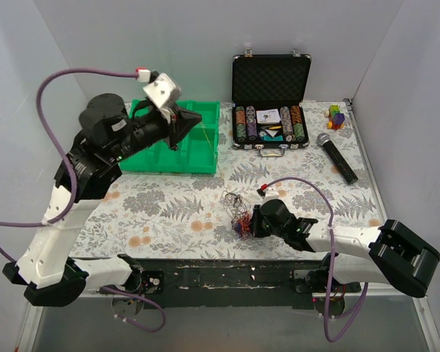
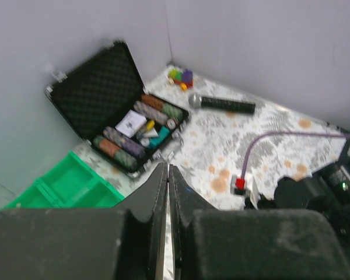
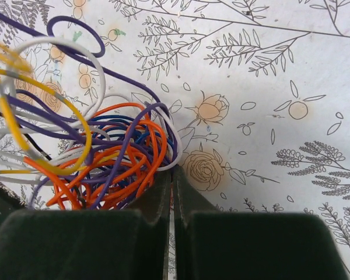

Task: Untangle the cables
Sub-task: Untie the cable.

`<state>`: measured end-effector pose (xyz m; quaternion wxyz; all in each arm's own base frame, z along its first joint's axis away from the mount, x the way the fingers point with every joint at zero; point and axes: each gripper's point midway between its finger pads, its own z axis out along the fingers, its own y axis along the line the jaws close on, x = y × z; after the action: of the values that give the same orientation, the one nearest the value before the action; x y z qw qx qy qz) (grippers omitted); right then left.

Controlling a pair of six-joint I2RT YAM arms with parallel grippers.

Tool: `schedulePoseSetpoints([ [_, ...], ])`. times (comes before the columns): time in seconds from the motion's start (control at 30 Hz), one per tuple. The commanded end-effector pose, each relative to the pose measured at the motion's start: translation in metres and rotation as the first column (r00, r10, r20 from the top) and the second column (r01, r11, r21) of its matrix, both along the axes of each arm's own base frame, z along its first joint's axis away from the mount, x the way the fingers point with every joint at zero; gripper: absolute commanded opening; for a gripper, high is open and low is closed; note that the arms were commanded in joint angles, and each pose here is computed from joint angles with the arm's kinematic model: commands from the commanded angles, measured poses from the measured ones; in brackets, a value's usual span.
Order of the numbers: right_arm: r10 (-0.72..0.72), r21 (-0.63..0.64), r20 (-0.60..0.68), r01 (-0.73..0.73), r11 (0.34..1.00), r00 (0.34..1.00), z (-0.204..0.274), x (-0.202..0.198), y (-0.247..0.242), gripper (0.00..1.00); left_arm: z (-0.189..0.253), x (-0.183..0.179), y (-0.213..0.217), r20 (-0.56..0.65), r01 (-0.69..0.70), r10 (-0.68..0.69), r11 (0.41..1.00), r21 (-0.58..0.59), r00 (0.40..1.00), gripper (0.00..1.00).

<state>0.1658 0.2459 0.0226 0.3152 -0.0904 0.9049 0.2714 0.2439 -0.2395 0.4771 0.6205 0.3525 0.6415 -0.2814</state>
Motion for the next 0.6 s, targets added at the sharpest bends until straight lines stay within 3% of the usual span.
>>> schedulePoseSetpoints([
  [0.0,-0.037,-0.164,-0.082,0.023,0.986,0.996,-0.035,-0.013,-0.028,0.01,0.094,-0.007,0.033,0.225,-0.098,0.129,0.985,-0.145,0.966,0.0],
  [0.1,-0.047,-0.18,-0.097,0.029,0.983,0.994,-0.041,-0.015,-0.032,0.01,0.141,-0.01,0.051,0.33,-0.147,0.218,0.962,-0.229,0.918,0.0],
  [0.27,-0.048,-0.198,-0.106,0.026,0.98,0.993,-0.045,-0.016,-0.034,0.01,0.215,-0.016,0.098,0.448,-0.245,0.451,0.862,-0.444,0.772,0.0],
  [0.37,-0.05,-0.205,-0.112,0.026,0.978,0.992,-0.048,-0.016,-0.035,0.01,0.248,-0.02,0.131,0.441,-0.302,0.604,0.755,-0.582,0.664,0.0],
  [0.43,-0.054,-0.21,-0.122,0.027,0.977,0.991,-0.05,-0.018,-0.036,0.01,0.268,-0.026,0.158,0.398,-0.319,0.714,0.645,-0.695,0.576,0.1],
  [0.57,-0.05,-0.209,-0.125,0.023,0.978,0.991,-0.051,-0.018,-0.035,0.01,0.268,-0.022,0.17,0.414,-0.359,0.771,0.607,-0.709,0.484,0.11],
])
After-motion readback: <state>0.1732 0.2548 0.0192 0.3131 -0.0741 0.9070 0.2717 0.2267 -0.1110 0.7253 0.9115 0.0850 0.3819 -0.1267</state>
